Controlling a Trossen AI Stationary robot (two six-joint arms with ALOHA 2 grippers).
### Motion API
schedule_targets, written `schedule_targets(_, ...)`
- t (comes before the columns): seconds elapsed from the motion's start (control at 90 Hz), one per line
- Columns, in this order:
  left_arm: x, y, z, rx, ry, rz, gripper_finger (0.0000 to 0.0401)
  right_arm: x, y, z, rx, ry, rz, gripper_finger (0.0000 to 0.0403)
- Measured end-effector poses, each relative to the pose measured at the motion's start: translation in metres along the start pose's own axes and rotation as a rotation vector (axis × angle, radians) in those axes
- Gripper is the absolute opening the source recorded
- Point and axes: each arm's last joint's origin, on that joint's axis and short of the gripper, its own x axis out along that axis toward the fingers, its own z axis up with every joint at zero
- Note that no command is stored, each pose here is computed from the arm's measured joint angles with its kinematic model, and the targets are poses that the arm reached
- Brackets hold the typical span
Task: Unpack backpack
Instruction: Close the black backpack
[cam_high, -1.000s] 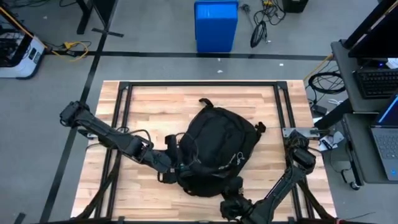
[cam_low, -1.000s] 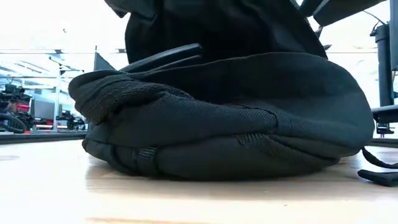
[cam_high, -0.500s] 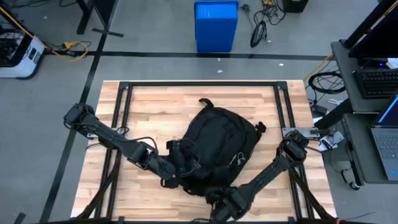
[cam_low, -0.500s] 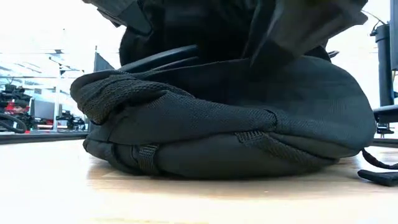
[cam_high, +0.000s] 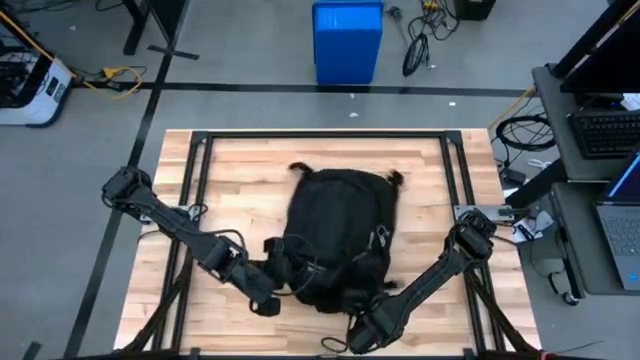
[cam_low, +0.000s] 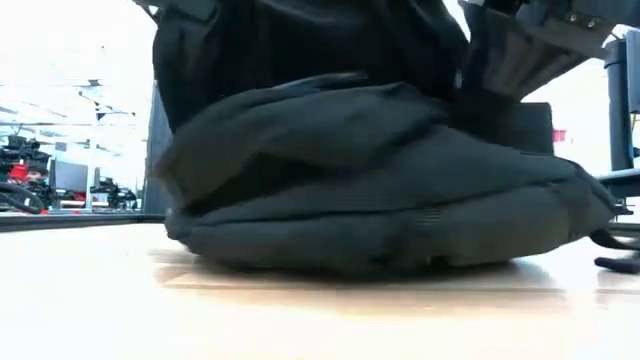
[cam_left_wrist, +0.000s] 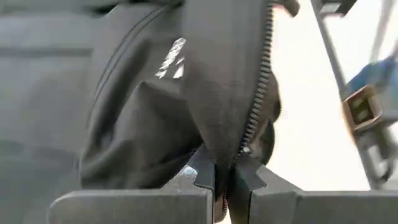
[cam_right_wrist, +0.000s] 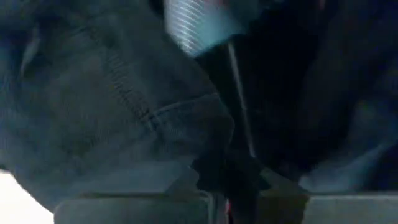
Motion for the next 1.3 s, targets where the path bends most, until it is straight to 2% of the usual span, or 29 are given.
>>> schedule_targets(0.167,-0.001,-0.005,0.006,-0.022,-0.064,-0.044,0.0,-0.01,0.007,-0.003,0.124,-0.019,0.024,0.0007)
schedule_targets(0.456,-0.001,-0.004,0.006,-0.012,-0.059,-0.035,0.0,-0.095,0.031,-0.019,0.192,-0.29,0.133,0.0051)
schedule_targets(0.622,0.002,-0.004,0.006,-0.018,-0.07,-0.025,0.0,-0.118,0.044,-0.017,0.208,-0.443,0.193,0.0086)
schedule_targets(0.811,0.014,-0.007,0.003,-0.027,-0.059,-0.009,0.0,-0.103,0.059,0.007,0.194,-0.56,0.218,0.0123)
schedule_targets(0.944,0.023,-0.008,0.001,-0.039,-0.051,-0.002,0.0,-0.082,0.059,0.033,0.191,-0.605,0.177,0.0141)
schedule_targets(1.089,0.026,-0.009,0.0,-0.039,-0.043,-0.011,0.0,-0.054,0.057,0.053,0.157,-0.56,0.214,0.015)
schedule_targets(1.3,0.025,-0.012,-0.002,-0.032,-0.038,-0.017,0.0,-0.02,0.07,0.066,0.08,-0.513,0.262,0.0151)
